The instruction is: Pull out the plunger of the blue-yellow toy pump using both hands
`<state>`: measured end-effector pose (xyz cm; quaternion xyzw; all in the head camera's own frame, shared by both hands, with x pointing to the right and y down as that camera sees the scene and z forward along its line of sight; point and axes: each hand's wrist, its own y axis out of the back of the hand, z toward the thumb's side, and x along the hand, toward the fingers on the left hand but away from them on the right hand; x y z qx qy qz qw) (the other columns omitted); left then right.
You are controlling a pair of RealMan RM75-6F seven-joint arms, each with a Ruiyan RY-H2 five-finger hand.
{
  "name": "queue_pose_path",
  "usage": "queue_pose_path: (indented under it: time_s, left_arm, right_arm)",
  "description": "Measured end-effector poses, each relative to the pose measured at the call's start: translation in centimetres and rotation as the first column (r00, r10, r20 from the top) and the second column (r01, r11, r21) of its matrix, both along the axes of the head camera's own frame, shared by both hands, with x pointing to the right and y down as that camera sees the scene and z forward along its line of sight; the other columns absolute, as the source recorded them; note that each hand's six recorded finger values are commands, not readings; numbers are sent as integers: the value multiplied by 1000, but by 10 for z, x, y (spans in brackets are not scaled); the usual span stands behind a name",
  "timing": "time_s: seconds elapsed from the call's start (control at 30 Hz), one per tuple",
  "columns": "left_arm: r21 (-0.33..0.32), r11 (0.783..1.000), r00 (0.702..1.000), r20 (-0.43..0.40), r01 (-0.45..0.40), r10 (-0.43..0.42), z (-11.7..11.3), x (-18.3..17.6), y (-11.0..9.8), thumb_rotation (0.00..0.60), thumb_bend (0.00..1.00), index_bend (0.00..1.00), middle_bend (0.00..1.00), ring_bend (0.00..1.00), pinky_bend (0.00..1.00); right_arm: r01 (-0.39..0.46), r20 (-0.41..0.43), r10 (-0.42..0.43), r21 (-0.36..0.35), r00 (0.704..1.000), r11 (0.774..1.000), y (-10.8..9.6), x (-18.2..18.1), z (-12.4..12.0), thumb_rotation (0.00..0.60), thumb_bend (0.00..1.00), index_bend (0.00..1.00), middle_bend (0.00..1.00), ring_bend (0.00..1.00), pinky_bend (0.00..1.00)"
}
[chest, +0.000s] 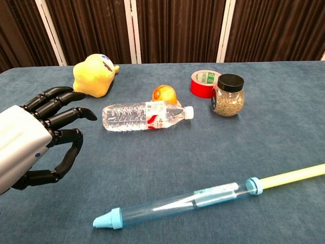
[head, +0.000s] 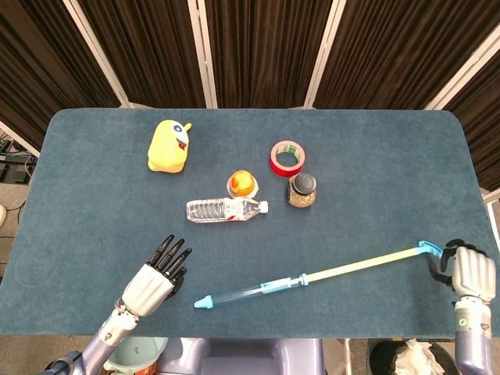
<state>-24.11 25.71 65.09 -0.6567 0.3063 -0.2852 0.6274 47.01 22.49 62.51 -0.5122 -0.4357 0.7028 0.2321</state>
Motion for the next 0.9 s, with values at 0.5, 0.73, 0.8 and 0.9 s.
queue_pose_path:
  time_s: [0.5, 0.73, 0.8, 0.9]
  left_arm:
    - [-129, 980, 989, 21, 149, -147, -9, -50, -6, 600, 152, 199, 79, 78, 98]
    - [-181, 933, 950, 90, 311, -299, -38, -93, -12, 600, 121, 63, 36, 42, 98]
    - [-187, 910, 928, 125, 369, -351, -48, -108, -14, 600, 121, 47, 30, 42, 98]
    - [-198, 878, 897, 169, 437, -408, -64, -128, -17, 600, 121, 8, 24, 41, 98]
  right_arm:
    - [255, 125, -282, 196, 951, 947, 13, -65, -47, 600, 0, 40, 0, 22, 93]
    - [343, 102, -361, 159, 927, 926, 50, -81, -79, 600, 0, 24, 0, 0, 21]
    - [346, 91, -361, 147, 928, 927, 55, -80, -81, 600, 0, 21, 0, 0, 16]
    - [343, 69, -357, 158, 932, 926, 53, -76, -84, 600, 0, 7, 0, 0, 11]
